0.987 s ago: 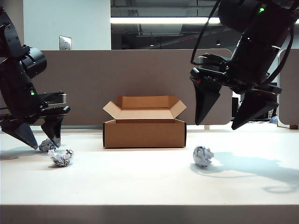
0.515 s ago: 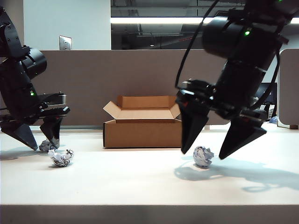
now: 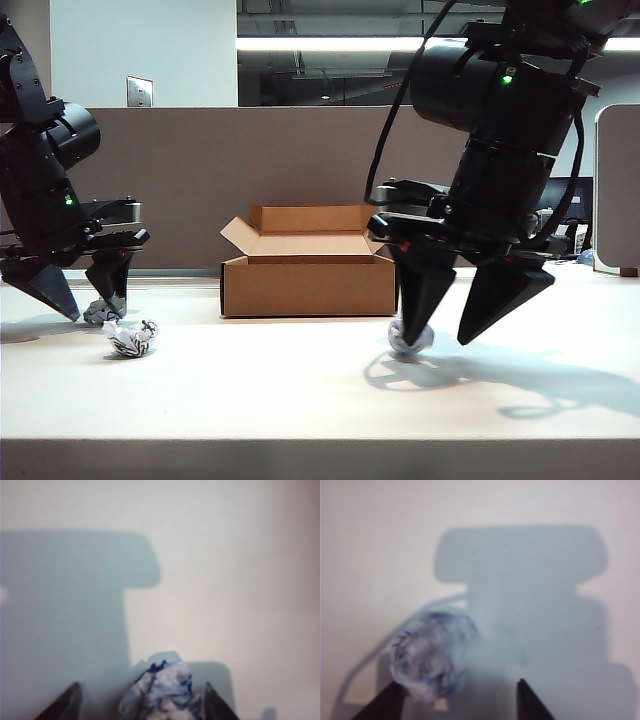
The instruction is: Pick up all the paper balls on the table and put them in the paper box.
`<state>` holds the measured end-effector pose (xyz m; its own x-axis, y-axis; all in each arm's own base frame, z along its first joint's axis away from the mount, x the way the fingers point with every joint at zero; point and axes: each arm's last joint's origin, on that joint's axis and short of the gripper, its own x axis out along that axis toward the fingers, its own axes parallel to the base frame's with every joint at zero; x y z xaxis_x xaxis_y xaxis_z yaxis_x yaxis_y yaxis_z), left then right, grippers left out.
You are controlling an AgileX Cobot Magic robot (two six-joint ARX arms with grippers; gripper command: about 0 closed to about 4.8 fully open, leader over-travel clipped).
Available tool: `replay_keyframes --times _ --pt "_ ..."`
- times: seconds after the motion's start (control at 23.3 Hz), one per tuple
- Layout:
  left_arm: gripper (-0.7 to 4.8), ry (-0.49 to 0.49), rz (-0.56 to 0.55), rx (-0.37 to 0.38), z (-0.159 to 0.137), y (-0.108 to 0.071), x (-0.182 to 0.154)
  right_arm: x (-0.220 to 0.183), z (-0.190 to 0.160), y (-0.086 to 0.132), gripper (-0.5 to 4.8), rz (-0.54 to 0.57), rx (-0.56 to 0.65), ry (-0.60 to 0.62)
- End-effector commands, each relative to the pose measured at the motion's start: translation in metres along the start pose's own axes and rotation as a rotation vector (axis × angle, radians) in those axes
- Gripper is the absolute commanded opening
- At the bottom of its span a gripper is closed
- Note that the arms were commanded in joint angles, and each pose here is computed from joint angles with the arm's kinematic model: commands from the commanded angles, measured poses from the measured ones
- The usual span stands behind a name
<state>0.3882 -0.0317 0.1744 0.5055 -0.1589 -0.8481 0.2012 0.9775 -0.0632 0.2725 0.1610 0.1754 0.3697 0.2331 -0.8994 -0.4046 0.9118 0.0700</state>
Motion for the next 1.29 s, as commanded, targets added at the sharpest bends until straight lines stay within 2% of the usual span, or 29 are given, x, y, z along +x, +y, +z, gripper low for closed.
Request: replay_keyframes --times 0.04,0.21,0.3,0.39,0.47,0.52,0.6,0.9,1.29 --pt "3.08 -0.047 -0.044 0.010 0.005 -0.001 -0.001 -0.001 0.003 0.000 2.60 -0.011 -0.004 -0.023" --pt "3.05 -0.046 -0.052 0.011 0.005 -0.002 -0.001 -0.002 0.003 0.000 2.59 -0.011 -0.004 -0.031" --pt "2.75 -0.038 -0.055 0.010 0.004 -0.002 0.000 -0.002 0.004 0.000 2.18 -0.009 -0.004 -0.040" --pt "2.73 -0.032 -0.062 0.009 0.003 -0.002 0.000 -0.002 0.005 0.001 2.11 -0.003 -0.004 -0.045" --pt "2.73 -0.029 -0.065 0.009 0.003 -0.002 0.000 -0.002 0.005 0.002 2.46 0.037 -0.005 -0.041" --pt "2.73 -0.027 -0.065 0.008 0.003 -0.003 0.000 -0.002 0.005 0.003 3.03 0.072 -0.006 -0.036" --pt "2.73 -0.025 -0.091 0.008 0.002 -0.003 -0.001 -0.002 0.005 0.004 3.33 0.119 -0.007 -0.034" --pt "2.73 -0.039 -0.098 0.007 0.004 -0.003 0.001 -0.003 0.016 0.007 3.34 0.143 -0.009 -0.152" --pt "2.72 0.035 -0.103 -0.010 -0.006 -0.002 0.020 0.011 0.014 0.006 3.37 0.138 0.011 -0.109"
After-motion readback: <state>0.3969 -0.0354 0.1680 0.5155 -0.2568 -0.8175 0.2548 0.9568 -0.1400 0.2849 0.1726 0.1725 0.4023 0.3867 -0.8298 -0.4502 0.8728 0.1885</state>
